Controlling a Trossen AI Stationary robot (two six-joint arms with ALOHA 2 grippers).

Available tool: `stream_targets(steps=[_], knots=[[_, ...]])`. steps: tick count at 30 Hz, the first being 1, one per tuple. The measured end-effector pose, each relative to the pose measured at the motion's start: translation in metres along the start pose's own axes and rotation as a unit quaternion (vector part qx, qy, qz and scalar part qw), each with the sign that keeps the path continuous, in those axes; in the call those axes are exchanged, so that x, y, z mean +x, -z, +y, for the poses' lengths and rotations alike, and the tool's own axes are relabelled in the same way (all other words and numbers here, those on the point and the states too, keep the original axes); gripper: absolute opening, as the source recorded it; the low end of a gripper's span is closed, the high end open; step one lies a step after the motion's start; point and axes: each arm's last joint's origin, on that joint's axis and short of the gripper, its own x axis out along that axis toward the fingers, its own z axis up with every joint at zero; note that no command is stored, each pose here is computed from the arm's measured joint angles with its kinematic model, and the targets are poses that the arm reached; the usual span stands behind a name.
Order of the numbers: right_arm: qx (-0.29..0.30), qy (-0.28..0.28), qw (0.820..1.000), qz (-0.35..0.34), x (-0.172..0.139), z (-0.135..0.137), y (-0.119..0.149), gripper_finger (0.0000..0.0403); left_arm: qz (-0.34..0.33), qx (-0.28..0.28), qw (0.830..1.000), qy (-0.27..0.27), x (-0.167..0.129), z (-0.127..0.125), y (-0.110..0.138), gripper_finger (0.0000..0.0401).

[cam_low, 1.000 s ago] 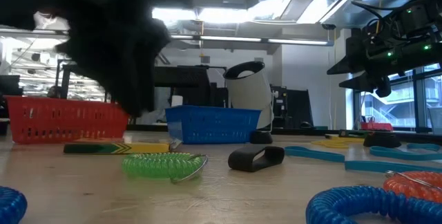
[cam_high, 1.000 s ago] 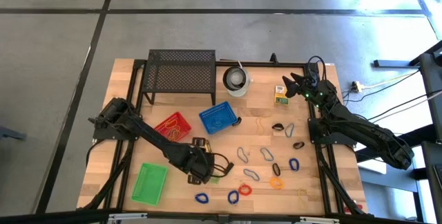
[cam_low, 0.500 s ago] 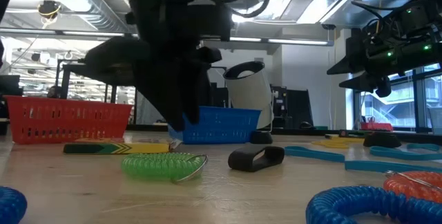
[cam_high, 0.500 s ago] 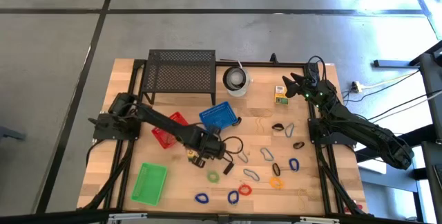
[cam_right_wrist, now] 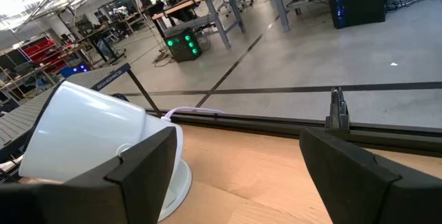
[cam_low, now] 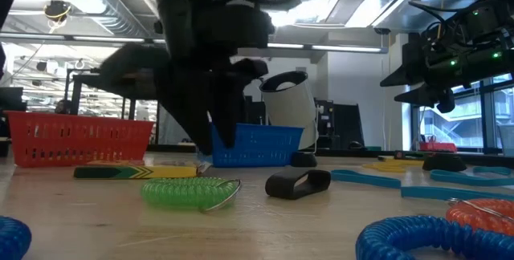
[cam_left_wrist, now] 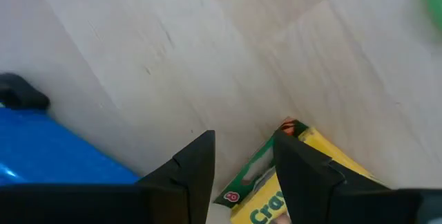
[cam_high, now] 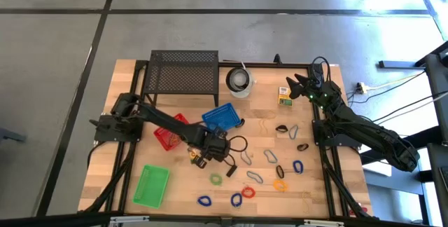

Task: Pick & Place Office Desk Supplies
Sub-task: Put the crayon box into the green bin

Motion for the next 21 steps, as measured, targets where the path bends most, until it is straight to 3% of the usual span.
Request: stream_targets(steps=[14,21], knots=[[0.000,0.000,1.000,0.000,0.000,0.000,0.000,0.0311,0.019,0.000,0.999,0.026,0.017,-0.002,0.002,0.0136],[0.000,0.000,1.000,0.000,0.000,0.000,0.000,0.0311,0.012,-0.003,0.998,0.057,0.018,-0.004,0.003,0.0066]])
